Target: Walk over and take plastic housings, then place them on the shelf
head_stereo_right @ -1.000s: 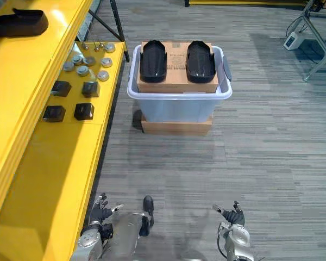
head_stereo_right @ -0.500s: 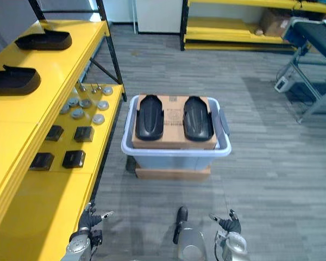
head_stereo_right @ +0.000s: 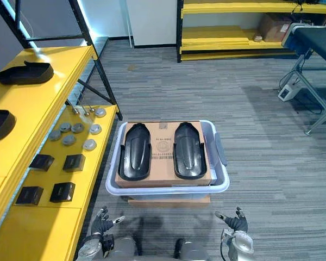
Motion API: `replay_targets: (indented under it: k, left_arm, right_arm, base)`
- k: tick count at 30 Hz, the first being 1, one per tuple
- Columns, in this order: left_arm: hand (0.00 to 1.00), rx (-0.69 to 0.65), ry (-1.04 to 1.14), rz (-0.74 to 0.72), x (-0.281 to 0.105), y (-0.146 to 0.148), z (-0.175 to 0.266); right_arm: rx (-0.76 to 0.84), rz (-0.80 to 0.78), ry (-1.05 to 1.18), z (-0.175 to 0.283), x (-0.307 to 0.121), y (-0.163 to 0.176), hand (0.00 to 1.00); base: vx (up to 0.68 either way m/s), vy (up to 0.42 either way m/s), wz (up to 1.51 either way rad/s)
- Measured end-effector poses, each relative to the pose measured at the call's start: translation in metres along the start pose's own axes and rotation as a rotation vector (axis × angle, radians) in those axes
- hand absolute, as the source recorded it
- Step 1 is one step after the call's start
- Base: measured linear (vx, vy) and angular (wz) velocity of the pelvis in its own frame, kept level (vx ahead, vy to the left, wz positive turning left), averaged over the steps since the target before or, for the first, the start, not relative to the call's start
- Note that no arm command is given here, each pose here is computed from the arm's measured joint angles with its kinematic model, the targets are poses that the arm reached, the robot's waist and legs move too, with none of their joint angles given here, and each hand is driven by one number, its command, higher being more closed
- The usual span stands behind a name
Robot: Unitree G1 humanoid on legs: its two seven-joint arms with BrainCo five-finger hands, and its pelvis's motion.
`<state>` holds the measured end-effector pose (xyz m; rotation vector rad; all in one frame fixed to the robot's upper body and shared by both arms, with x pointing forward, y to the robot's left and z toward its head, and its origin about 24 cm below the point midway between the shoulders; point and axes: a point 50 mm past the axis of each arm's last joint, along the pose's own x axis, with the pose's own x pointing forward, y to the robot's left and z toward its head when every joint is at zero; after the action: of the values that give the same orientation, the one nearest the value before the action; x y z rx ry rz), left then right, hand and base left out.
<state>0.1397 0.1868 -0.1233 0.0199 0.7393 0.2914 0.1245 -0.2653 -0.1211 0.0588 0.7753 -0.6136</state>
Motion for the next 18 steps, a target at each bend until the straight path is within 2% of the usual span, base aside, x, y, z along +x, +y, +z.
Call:
replay_targets:
  k: [5,12,18]
  left_arm:
    - [0.00,0.044,-0.001,0.029,0.001,0.017,0.000]
    - [0.00,0.058,-0.027,0.039,0.000,0.024,0.004]
    - [0.00,0.066,-0.015,0.033,-0.005,0.024,-0.004]
  right_arm:
    - [0.076,-0.076,-0.056,0.014,0.002,-0.015,0.00]
    - [0.171,-0.181,-0.354,0.083,-0.006,-0.055,0.00]
    - [0.153,-0.150,-0.622,0.148,-0.020,-0.049,0.00]
  base:
    - [0.07,0.107,-0.32]
    - [0.04,0.038,-0.13]
    - [0.03,0.003,0.01]
